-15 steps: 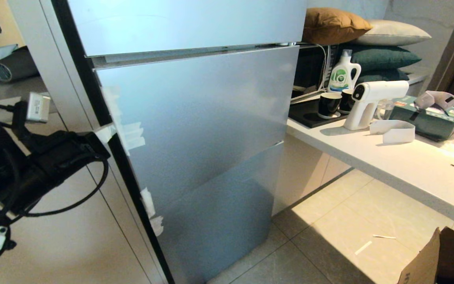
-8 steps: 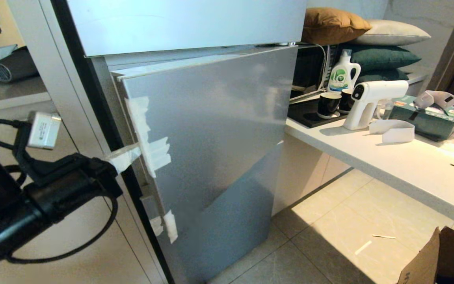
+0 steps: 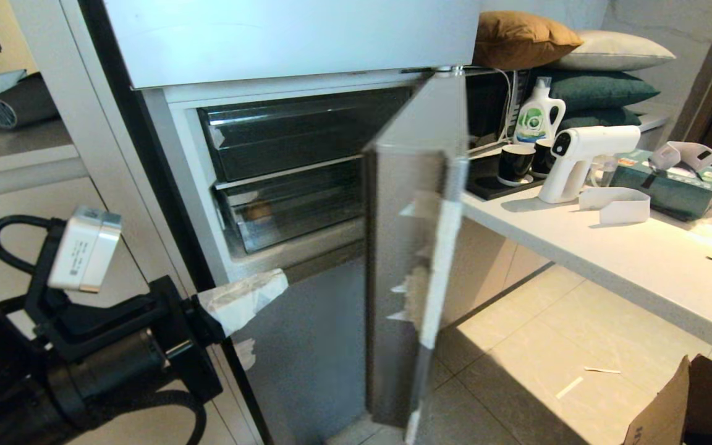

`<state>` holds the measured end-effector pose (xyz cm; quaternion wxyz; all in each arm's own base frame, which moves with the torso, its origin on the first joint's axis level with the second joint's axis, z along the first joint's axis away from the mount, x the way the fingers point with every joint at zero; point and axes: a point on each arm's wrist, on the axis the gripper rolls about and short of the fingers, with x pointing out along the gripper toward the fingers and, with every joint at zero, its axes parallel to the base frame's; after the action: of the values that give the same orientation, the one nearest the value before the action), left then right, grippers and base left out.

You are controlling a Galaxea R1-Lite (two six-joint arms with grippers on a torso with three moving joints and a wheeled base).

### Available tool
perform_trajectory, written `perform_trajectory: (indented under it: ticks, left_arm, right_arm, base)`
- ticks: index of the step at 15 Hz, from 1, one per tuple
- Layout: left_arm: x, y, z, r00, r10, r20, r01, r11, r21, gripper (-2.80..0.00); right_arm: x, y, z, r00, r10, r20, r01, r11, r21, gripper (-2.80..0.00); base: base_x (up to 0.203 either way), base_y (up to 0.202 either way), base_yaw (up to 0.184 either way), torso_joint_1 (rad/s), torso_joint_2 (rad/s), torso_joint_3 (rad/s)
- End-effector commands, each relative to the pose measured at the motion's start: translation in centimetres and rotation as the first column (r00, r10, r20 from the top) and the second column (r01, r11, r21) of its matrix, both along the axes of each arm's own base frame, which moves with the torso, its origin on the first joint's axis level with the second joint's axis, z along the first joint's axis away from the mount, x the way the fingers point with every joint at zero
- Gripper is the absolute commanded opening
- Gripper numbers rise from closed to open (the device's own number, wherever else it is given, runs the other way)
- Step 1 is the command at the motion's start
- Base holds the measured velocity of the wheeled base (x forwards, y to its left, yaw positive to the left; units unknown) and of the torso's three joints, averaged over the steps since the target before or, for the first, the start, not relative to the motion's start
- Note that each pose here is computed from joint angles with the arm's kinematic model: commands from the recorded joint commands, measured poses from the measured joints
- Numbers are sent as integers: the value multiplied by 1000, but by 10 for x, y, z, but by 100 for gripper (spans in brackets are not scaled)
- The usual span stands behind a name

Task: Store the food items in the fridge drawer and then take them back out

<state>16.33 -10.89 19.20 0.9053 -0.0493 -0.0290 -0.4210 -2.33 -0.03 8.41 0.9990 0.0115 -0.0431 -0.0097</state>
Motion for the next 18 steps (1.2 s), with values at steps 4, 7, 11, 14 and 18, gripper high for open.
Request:
perform_trajectory:
  ticks: [4, 7, 11, 14, 18]
  left_arm:
    - [-7, 4, 2, 996, 93, 10, -93, 995, -22, -280]
    - [-23, 15, 4, 993, 112, 32, -111, 993, -43, -280]
    - [-38, 27, 10, 977, 204, 66, -198, 977, -85, -280]
    - [-54, 41, 25, 929, 347, 127, -332, 935, -126, -280]
    - [-90, 80, 34, 781, 609, 140, -582, 791, -190, -280]
  right_arm:
    - [2, 0, -8, 1000, 0, -29, 0, 1000, -1, -280]
    - [2, 0, -8, 1000, 0, -29, 0, 1000, -1, -280]
    - [2, 0, -8, 1000, 0, -29, 0, 1000, 0, -280]
    - [2, 0, -8, 1000, 0, -29, 0, 1000, -1, -280]
    - [2, 0, -8, 1000, 0, -29, 0, 1000, -1, -280]
  base:
    - [0, 0, 0, 0, 0, 0]
    - [0, 0, 0, 0, 0, 0]
    - [0, 0, 0, 0, 0, 0]
    - [0, 0, 0, 0, 0, 0]
    - [0, 0, 0, 0, 0, 0]
